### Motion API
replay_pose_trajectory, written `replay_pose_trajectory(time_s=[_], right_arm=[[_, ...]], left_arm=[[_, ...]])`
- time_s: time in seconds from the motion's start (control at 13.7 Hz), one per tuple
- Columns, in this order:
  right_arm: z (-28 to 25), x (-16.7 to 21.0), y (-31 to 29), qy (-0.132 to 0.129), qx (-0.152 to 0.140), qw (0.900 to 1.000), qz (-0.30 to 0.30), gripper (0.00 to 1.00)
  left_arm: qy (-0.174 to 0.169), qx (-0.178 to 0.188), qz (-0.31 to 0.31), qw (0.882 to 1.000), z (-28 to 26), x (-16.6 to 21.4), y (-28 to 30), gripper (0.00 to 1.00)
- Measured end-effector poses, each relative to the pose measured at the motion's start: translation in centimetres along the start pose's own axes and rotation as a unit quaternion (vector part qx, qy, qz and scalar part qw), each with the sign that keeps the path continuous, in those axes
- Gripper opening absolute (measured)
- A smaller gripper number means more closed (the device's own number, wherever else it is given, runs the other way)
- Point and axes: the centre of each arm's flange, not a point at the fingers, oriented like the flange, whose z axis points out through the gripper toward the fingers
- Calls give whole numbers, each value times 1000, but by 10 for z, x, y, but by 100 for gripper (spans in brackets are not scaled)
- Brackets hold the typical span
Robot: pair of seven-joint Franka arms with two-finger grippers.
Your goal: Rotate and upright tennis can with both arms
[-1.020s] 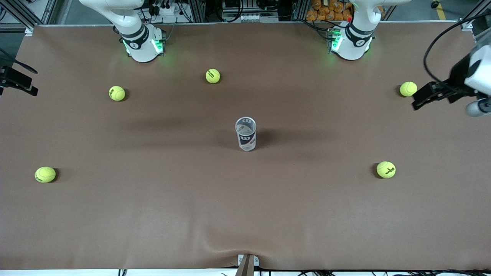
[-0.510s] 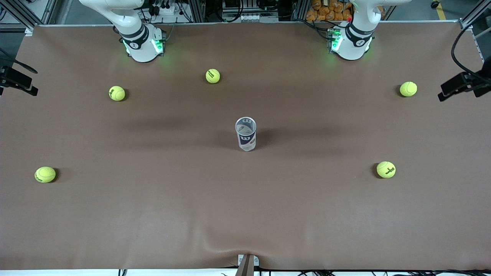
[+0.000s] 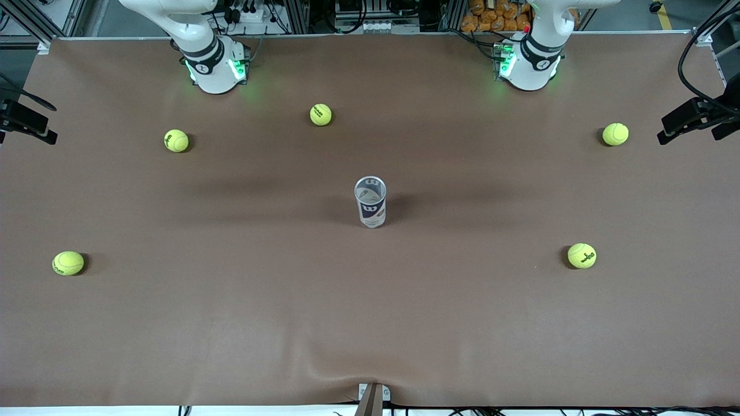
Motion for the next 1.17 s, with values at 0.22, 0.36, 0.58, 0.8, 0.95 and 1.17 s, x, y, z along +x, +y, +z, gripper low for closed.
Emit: replay_pose_trajectory(time_s=[0.22,0.36,0.58,0.8,0.95,1.17], right_arm=[[0,0,0,0,0,1000,0,100],[0,0,0,0,0,1000,0,100],[0,0,0,0,0,1000,0,100],[0,0,0,0,0,1000,0,100],[0,0,0,0,0,1000,0,100],[0,0,0,0,0,1000,0,100]], left_arm=[[0,-5,9,1000,0,0,2,100],[0,-5,12,1000,0,0,5,100],[0,-5,15,1000,0,0,9,100],[0,-5,15,1000,0,0,9,100],[-1,-5,15,1000,1,0,9,100],[-1,-5,15,1000,1,0,9,100]])
